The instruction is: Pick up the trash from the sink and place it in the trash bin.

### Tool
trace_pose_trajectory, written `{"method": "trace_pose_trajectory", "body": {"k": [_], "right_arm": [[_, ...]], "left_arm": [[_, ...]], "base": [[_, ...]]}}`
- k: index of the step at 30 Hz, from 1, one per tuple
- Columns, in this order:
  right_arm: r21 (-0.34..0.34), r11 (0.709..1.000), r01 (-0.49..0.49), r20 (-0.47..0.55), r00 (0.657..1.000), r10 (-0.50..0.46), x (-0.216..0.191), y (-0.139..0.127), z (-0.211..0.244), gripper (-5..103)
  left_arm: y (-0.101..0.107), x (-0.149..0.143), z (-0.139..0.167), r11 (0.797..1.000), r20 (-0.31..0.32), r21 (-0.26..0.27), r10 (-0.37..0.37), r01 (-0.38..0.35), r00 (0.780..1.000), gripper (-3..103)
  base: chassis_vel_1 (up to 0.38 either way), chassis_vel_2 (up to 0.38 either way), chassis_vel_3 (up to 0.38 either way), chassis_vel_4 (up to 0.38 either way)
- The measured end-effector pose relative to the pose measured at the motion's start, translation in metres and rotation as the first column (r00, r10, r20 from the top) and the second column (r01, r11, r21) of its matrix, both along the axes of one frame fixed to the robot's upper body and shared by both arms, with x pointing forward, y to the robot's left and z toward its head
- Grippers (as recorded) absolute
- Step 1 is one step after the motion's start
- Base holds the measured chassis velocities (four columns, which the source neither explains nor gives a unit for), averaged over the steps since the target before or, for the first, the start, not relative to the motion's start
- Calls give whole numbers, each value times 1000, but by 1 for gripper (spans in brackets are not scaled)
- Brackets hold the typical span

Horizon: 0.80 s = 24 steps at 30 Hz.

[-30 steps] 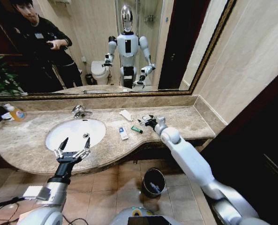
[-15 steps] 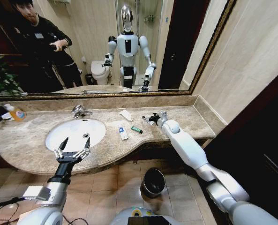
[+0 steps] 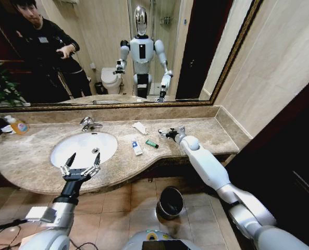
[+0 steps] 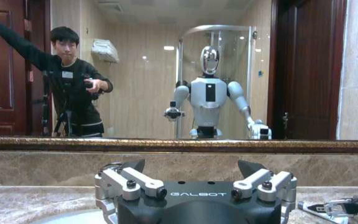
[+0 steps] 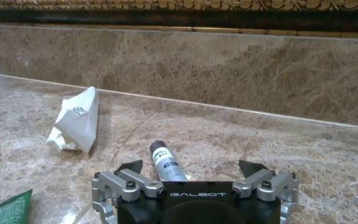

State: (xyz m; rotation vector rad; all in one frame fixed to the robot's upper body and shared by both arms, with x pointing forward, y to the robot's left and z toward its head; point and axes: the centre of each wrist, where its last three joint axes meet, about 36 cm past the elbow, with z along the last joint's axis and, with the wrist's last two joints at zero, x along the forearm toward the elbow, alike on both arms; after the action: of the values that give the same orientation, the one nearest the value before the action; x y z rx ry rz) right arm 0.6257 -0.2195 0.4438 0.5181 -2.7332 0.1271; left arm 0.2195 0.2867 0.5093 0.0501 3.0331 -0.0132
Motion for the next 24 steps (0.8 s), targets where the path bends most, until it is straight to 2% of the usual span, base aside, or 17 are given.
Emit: {"method": "trace_pose_trajectory", "body": {"k": [6,9,11,12,14,16,23,24], "right_arm": [[1,1000,-2,0,1000,2,-2,-1,-7,103],[-1,1000,-2,8,1000,2,-2,-1,-9,90],[-1,1000,-3,8,1000,3,-2,-1,-9,90],[-1,1000,-2,9,1000,2,-2,-1,-11,83],[-3,1000,-1,11,1000,1,-2,-2,-12,83],[-8,1000,-2,13,1000,3,-2,-3,-15,75],[-11,1000,-8,13,1000,8,-3,-4,-17,68],[-12,1000,-13,12,1000,13,-3,-3,-17,62]], "left_arm": [[0,0,0,1000,0,0,0,0,1000,100],[0,0,0,1000,0,0,0,0,1000,100],[0,0,0,1000,0,0,0,0,1000,100],[0,0,0,1000,0,0,0,0,1000,100],[0,0,0,1000,0,0,0,0,1000,100],[0,0,0,1000,0,0,0,0,1000,100],[0,0,0,1000,0,0,0,0,1000,100],[0,0,0,1000,0,0,0,0,1000,100]], "base": [[0,0,0,0],[0,0,0,0],[0,0,0,0],[0,0,0,0],[0,0,0,0],[0,0,0,0],[0,0,0,0],[0,0,0,0]]}}
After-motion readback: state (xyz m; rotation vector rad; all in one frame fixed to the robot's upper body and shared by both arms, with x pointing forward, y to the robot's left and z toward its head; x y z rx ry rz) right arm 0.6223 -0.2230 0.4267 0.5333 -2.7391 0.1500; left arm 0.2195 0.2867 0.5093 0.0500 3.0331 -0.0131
